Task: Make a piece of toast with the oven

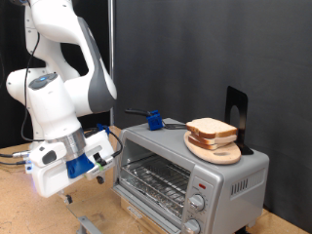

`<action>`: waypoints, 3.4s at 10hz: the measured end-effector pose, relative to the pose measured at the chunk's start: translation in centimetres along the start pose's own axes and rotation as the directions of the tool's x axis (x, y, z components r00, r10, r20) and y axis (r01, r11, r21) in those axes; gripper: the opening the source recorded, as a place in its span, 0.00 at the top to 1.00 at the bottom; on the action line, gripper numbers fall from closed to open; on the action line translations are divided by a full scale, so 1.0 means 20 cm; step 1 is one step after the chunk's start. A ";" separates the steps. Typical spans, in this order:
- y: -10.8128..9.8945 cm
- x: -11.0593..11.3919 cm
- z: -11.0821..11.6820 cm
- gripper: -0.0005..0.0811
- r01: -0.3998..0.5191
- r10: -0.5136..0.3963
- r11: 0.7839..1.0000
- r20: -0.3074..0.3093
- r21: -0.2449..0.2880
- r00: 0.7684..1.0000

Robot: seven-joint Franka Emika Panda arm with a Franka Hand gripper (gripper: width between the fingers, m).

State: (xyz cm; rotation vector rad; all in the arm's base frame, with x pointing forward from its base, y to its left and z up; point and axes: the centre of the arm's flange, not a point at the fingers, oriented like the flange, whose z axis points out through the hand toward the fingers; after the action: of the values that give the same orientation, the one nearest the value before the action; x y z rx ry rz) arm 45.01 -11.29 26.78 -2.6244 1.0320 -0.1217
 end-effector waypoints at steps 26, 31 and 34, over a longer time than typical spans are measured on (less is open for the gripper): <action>-0.61 -0.60 -0.81 0.00 0.423 -0.545 0.721 0.074 0.549 0.835; -0.72 -0.84 -0.92 0.00 0.682 -0.732 0.634 -0.003 0.364 0.682; -0.71 -0.85 -0.87 0.00 0.812 -0.826 0.562 0.063 0.159 0.560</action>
State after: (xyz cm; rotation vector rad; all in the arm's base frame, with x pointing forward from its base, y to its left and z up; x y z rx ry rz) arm 38.42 5.39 48.53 -2.7209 -0.3389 -0.2008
